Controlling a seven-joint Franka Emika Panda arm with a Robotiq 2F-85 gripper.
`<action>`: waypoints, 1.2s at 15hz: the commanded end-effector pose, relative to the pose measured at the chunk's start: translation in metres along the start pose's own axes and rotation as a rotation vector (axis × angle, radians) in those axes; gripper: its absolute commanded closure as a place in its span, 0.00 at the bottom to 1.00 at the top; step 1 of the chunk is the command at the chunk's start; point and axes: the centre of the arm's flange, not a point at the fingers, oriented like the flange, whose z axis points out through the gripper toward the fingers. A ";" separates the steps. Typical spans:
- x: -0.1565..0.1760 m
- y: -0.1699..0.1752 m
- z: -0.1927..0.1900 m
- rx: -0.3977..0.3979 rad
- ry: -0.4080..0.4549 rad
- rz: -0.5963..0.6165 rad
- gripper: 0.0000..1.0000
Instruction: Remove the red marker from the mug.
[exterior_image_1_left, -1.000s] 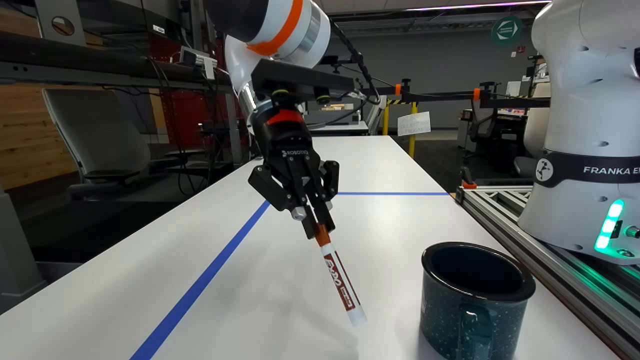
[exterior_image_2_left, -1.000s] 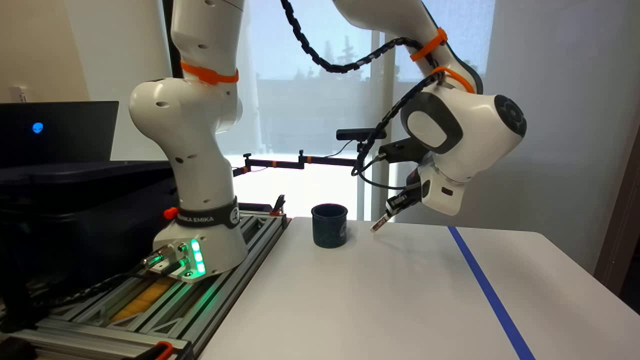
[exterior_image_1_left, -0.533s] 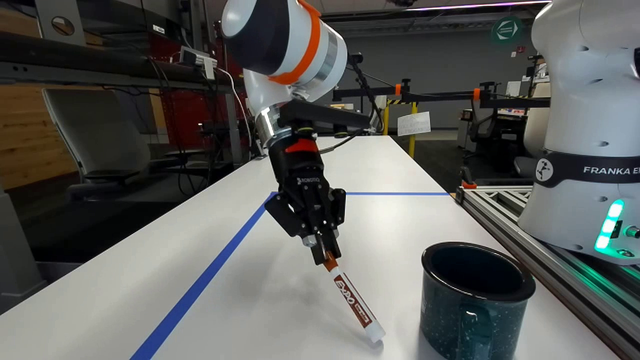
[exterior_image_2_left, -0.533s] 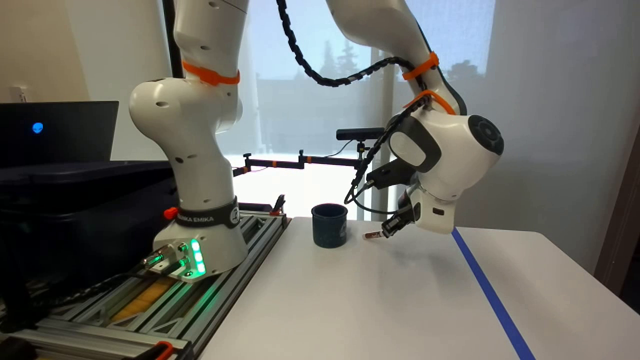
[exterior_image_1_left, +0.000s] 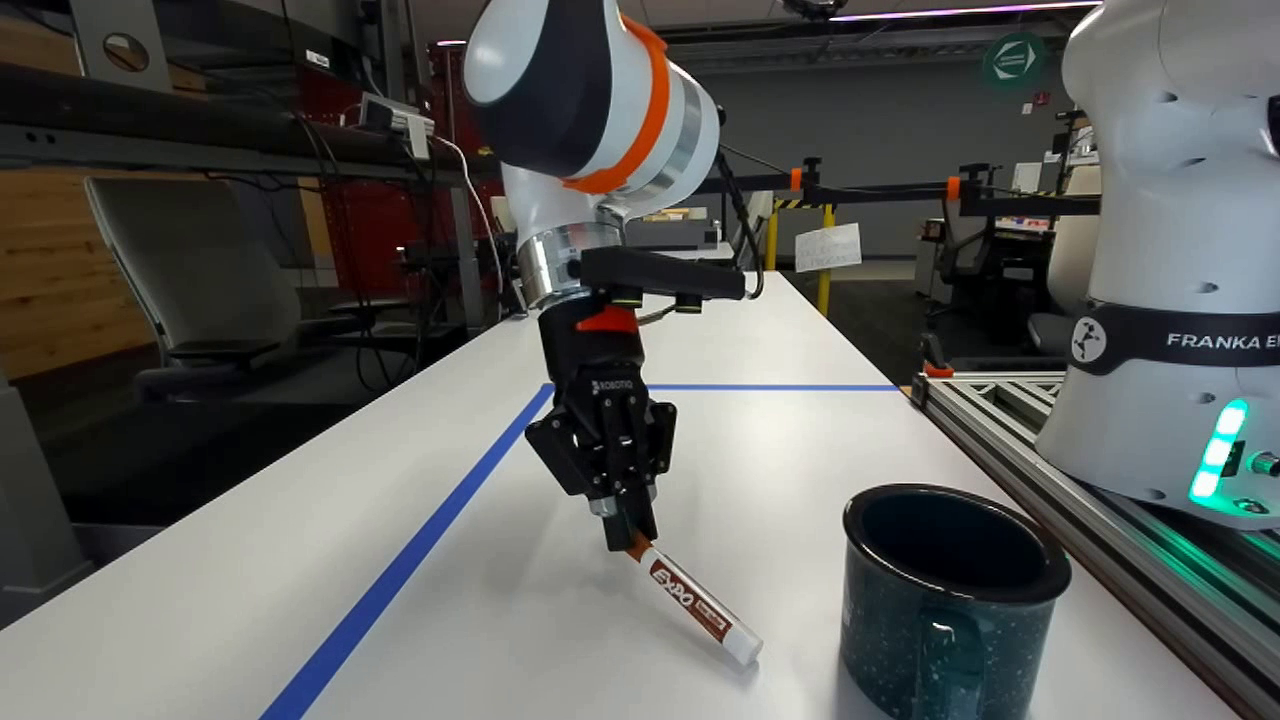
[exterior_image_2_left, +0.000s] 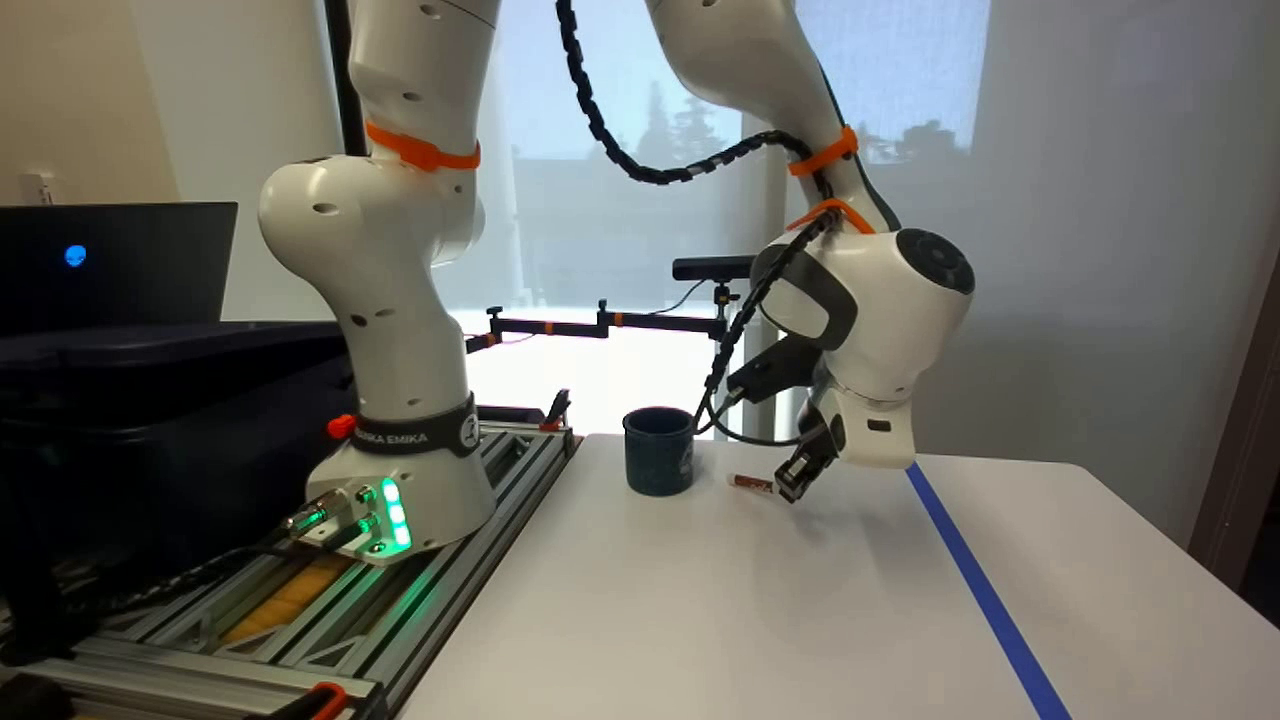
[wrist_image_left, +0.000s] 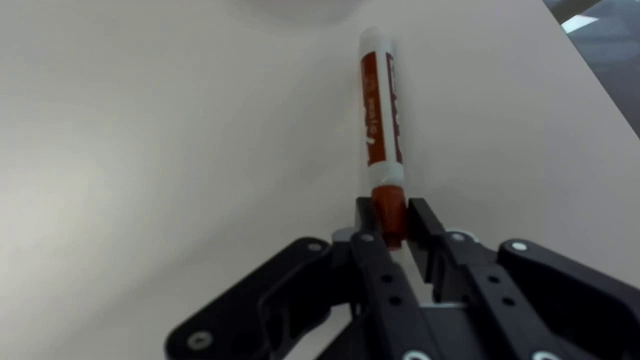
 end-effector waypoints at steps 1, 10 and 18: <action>-0.016 0.000 -0.006 -0.029 0.113 -0.056 0.95; -0.029 -0.005 -0.020 -0.141 0.196 -0.207 0.00; -0.023 -0.007 -0.019 -0.234 0.214 -0.361 0.00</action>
